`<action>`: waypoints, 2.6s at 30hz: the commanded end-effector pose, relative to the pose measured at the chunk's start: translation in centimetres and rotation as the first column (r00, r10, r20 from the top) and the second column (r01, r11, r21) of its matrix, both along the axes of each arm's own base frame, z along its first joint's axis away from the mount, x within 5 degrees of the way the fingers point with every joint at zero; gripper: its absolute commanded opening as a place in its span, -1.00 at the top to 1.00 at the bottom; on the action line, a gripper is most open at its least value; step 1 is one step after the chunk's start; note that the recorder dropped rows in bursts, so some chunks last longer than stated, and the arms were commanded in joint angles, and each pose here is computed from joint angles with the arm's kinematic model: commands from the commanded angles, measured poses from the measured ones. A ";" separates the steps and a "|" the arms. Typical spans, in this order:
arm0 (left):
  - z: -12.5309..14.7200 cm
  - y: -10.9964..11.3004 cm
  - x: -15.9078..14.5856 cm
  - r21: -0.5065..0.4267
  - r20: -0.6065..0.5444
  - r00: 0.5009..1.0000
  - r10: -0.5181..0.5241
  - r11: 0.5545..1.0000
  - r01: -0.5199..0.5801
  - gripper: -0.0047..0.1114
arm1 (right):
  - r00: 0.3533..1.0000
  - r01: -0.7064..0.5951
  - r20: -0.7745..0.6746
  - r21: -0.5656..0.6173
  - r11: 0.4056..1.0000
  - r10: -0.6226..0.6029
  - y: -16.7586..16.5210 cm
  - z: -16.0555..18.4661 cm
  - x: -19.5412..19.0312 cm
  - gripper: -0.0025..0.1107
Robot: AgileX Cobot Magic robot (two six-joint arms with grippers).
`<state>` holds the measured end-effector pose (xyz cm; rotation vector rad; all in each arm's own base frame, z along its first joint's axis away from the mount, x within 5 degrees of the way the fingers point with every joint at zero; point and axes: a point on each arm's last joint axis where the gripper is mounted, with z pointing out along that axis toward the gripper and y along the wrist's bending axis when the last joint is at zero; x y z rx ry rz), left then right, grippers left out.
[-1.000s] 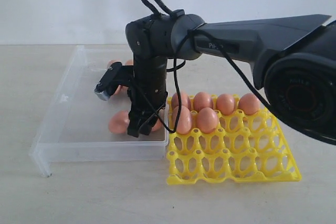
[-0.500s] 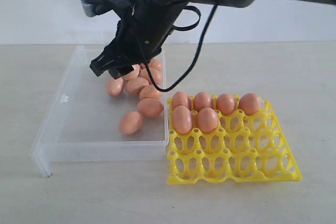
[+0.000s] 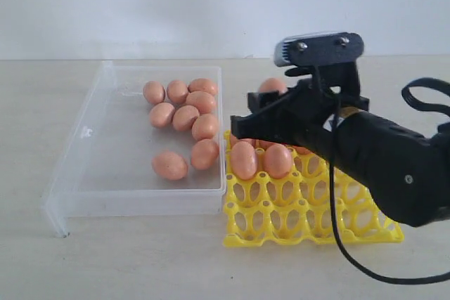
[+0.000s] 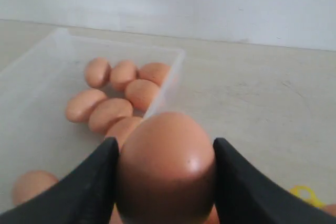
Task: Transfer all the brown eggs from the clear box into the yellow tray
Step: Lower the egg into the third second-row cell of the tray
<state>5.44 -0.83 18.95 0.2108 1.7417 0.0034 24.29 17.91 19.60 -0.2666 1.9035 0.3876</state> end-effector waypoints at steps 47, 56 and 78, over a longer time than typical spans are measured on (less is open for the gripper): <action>0.1 0.0 0.0 -0.017 0.014 1.000 0.002 1.000 -0.002 0.99 | 0.898 -0.338 -0.322 -0.064 0.939 0.301 -8.9 -5.7 6.2 0.15; 0.1 0.0 0.0 -0.017 0.014 1.000 0.002 1.000 -0.002 0.99 | 0.894 -0.354 -0.307 -0.041 0.934 0.326 -8.6 -5.5 6.1 0.05; 0.1 0.0 0.0 -0.017 0.014 1.000 0.002 1.000 -0.002 0.99 | 0.895 -0.349 -0.313 -0.048 0.936 0.317 -8.7 -5.6 6.2 0.02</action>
